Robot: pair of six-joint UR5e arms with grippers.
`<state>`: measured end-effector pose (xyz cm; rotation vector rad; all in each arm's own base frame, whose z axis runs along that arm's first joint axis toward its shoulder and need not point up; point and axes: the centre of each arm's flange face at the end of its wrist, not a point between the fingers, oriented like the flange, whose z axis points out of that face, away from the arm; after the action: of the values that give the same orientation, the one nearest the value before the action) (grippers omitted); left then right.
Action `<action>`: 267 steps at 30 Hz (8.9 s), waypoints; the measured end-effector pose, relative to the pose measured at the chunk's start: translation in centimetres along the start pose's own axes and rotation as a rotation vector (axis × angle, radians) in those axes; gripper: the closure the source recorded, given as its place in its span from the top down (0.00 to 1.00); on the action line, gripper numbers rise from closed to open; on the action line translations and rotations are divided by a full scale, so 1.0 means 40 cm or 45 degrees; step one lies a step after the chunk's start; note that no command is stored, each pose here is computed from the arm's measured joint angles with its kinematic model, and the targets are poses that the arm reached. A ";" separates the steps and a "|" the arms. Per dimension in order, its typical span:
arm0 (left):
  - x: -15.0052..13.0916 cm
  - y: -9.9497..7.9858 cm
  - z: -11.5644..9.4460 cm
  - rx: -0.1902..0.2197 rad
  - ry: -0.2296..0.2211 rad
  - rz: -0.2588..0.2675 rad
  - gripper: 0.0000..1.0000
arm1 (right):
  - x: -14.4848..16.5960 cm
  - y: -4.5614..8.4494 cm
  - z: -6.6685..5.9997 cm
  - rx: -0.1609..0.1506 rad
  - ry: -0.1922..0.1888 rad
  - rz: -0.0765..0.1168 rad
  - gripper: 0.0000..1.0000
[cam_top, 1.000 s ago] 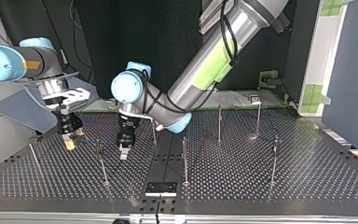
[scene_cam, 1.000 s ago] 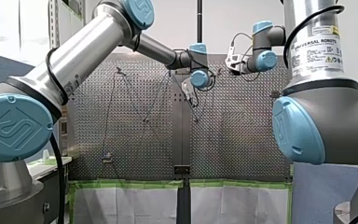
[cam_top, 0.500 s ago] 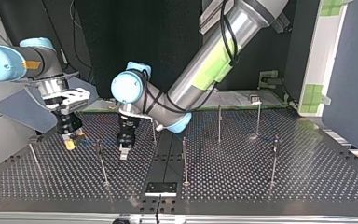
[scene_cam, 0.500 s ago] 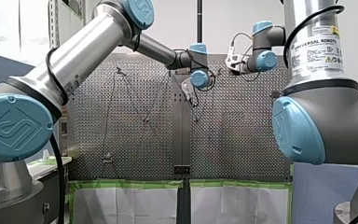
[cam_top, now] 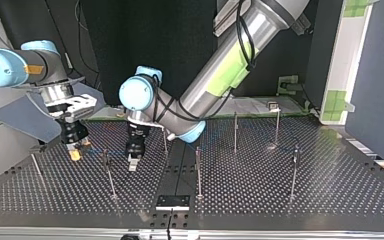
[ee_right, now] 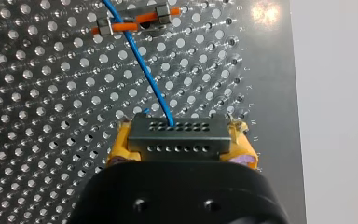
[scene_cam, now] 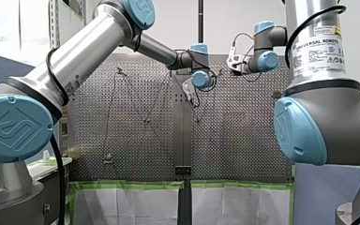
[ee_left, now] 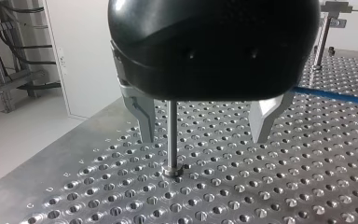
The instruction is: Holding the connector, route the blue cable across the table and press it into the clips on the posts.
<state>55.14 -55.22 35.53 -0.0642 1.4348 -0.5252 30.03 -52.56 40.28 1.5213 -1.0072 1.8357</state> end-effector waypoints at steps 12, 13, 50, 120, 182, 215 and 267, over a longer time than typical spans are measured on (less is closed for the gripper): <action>0.000 0.000 0.000 0.000 0.000 0.000 1.00 | 0.000 0.000 0.000 0.000 0.000 0.000 0.00; 0.000 0.000 0.000 0.000 0.000 0.000 1.00 | 0.000 0.000 0.000 0.000 0.000 0.000 0.00; 0.000 0.000 0.000 0.000 0.000 0.000 1.00 | 0.000 0.000 0.000 0.000 0.000 0.000 0.00; 0.000 0.000 0.000 0.000 0.000 0.000 1.00 | 0.000 0.000 0.000 0.000 0.000 0.000 0.00; 0.000 0.000 0.000 0.000 0.000 0.000 1.00 | 0.000 0.000 0.000 0.000 0.000 0.000 0.00; 0.000 0.000 0.000 0.000 0.000 0.000 1.00 | 0.000 0.000 0.000 0.000 0.000 0.000 0.00; -0.040 0.036 0.042 -0.023 -0.056 -0.011 1.00 | 0.000 0.000 0.000 0.000 0.000 0.000 0.00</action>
<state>57.10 -53.76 36.77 -0.0958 1.3967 -0.5146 30.04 -52.56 40.27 1.5216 -1.0073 1.8357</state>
